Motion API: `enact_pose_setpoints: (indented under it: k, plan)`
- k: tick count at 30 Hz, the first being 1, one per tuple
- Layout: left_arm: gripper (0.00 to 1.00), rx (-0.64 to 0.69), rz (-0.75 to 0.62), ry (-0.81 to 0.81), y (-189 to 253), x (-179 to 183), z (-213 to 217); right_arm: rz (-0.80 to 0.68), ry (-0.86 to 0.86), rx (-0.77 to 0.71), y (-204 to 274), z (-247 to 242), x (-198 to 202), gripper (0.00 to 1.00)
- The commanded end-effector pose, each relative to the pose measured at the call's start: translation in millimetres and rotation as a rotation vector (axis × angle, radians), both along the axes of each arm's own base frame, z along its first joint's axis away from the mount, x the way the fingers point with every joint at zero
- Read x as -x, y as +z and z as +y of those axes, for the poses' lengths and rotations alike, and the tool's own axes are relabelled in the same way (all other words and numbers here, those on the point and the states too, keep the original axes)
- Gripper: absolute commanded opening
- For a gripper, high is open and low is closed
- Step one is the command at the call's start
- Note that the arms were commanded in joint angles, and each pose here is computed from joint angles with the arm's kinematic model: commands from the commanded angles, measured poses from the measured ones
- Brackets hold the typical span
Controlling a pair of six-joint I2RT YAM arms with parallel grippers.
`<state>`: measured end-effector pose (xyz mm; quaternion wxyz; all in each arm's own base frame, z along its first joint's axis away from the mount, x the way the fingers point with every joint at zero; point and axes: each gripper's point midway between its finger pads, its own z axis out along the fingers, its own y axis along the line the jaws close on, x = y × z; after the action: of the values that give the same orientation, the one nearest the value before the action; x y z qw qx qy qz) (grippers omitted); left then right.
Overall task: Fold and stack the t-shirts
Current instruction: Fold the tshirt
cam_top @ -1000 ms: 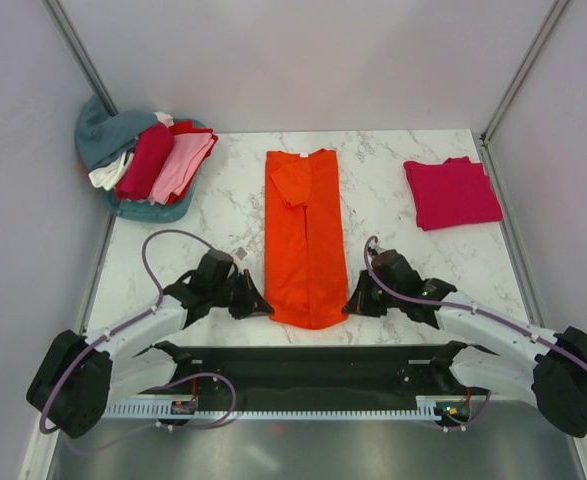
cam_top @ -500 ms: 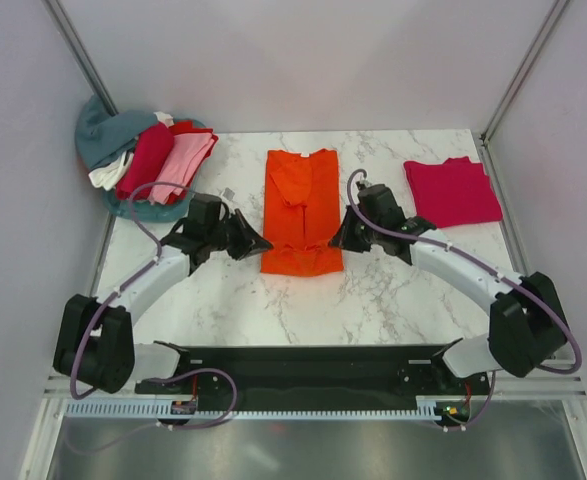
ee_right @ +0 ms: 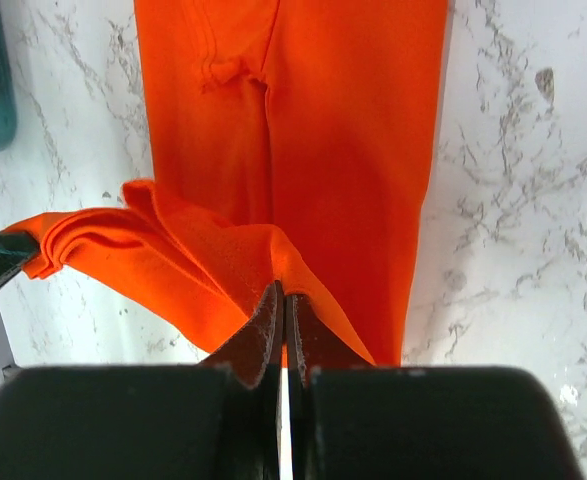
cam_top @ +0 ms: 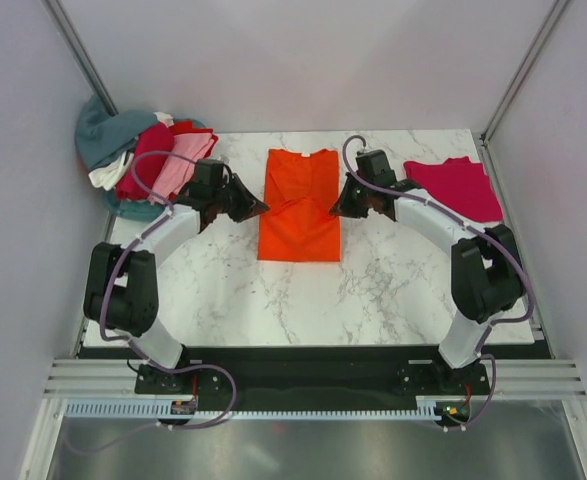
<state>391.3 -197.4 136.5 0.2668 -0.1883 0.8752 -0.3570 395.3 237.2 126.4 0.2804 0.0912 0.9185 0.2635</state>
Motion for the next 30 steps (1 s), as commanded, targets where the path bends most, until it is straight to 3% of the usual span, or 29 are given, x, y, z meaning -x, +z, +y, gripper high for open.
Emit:
enact_pose_setpoints:
  k: [1, 20, 25, 27, 28, 29, 30]
  plan:
    - [0.02, 0.002, -0.077, 0.036, 18.7, -32.1, 3.4, -0.029, 0.014, -0.014, 8.3, 3.1, -20.9, 0.0]
    - [0.02, 0.012, -0.032, 0.077, -15.4, -91.6, 8.5, 0.008, -0.004, 0.002, -28.9, -2.6, -76.4, 0.0]
    - [0.17, 0.025, -0.022, 0.066, -25.7, -105.1, 4.9, 0.003, -0.029, 0.021, -38.6, -9.9, -93.4, 0.01]
    - [0.25, 0.034, 0.001, 0.055, -37.4, -108.9, 2.7, 0.004, -0.034, 0.02, -42.6, -10.2, -100.4, 0.18]
    - [0.28, 0.05, 0.0, 0.041, -34.7, -110.6, -0.1, -0.004, -0.039, 0.023, -42.6, -10.8, -104.6, 0.31]
    - [0.33, 0.058, 0.008, 0.038, -36.4, -110.4, -0.1, -0.012, -0.052, 0.03, -40.8, -12.2, -108.2, 0.54]
    - [0.4, 0.068, 0.008, 0.027, -33.7, -108.4, -2.6, -0.028, -0.064, 0.034, -36.0, -14.2, -110.2, 0.6]
